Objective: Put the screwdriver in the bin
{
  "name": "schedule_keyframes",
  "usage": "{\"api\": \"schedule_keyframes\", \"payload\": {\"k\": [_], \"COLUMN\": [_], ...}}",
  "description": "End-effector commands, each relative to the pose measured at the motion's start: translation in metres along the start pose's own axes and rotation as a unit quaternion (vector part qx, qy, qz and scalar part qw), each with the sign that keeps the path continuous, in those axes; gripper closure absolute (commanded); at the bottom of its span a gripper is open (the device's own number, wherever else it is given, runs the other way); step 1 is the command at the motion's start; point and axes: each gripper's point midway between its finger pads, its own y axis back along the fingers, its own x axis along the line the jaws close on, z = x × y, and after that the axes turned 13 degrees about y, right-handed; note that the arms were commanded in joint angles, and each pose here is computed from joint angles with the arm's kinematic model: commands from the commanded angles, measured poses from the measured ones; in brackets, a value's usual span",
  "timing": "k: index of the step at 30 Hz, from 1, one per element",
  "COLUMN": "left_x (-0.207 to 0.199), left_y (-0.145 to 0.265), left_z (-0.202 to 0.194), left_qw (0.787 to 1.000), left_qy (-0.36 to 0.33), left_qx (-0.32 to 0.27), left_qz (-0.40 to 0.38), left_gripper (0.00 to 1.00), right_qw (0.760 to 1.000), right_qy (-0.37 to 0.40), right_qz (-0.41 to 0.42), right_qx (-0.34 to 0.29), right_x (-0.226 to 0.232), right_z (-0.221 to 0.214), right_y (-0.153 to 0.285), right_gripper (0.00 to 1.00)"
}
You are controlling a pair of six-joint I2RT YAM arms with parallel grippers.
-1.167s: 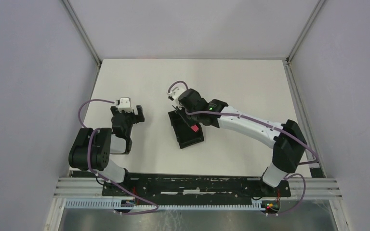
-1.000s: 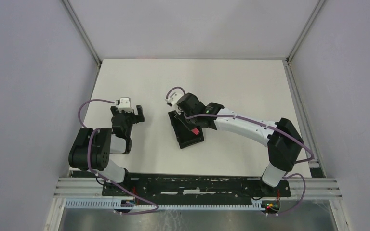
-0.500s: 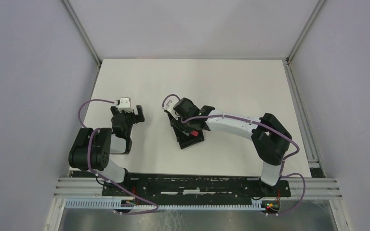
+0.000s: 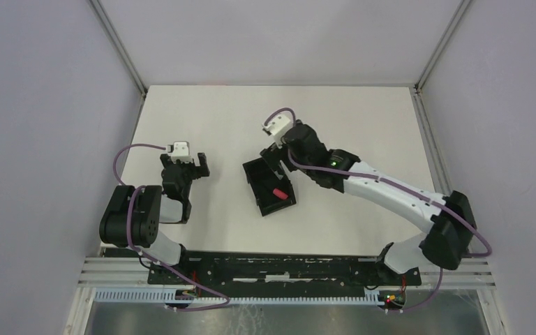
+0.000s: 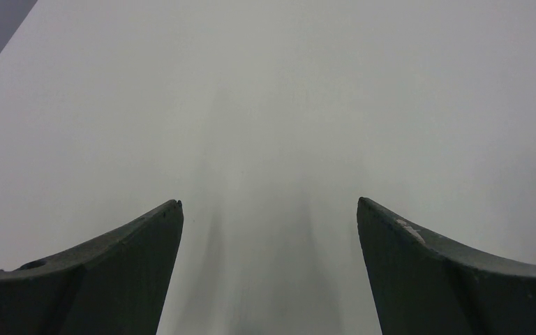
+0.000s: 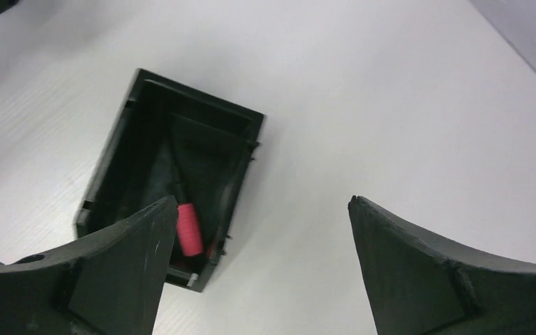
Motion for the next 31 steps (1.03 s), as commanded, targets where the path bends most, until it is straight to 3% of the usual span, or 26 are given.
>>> {"api": "schedule_keyframes", "payload": {"k": [1,9,17,23,31], "left_x": [-0.005,-0.005,-0.006,-0.006,-0.005], "left_y": [-0.002,-0.002,-0.002,-0.002,-0.003], "left_z": [0.014,0.014,0.014,0.014,0.013], "left_qw": [1.000,1.000,1.000,1.000,1.000], "left_qy": [0.017,0.017,0.017,0.017,0.017], "left_qx": [-0.022,-0.022,-0.022,-0.022,-0.019], "left_qz": [-0.009,-0.009,-0.009,-0.009,-0.008], "left_gripper": [0.00,0.00,0.00,0.00,0.00], "right_qw": [0.993,0.958,0.919,0.913,0.913], "right_qy": [-0.054,-0.135,-0.203,-0.213,-0.214], "right_qz": [-0.107,-0.252,-0.338,-0.348,-0.347], "right_qx": [-0.009,-0.027,-0.005,0.008,0.003], "right_x": [-0.065,-0.130,-0.130,-0.121,-0.119], "right_z": [-0.034,-0.135,-0.236,-0.263,-0.267], "right_y": [0.027,0.071,0.078,0.077,0.077], "right_gripper": [0.02,0.02,0.02,0.02,0.02]}}
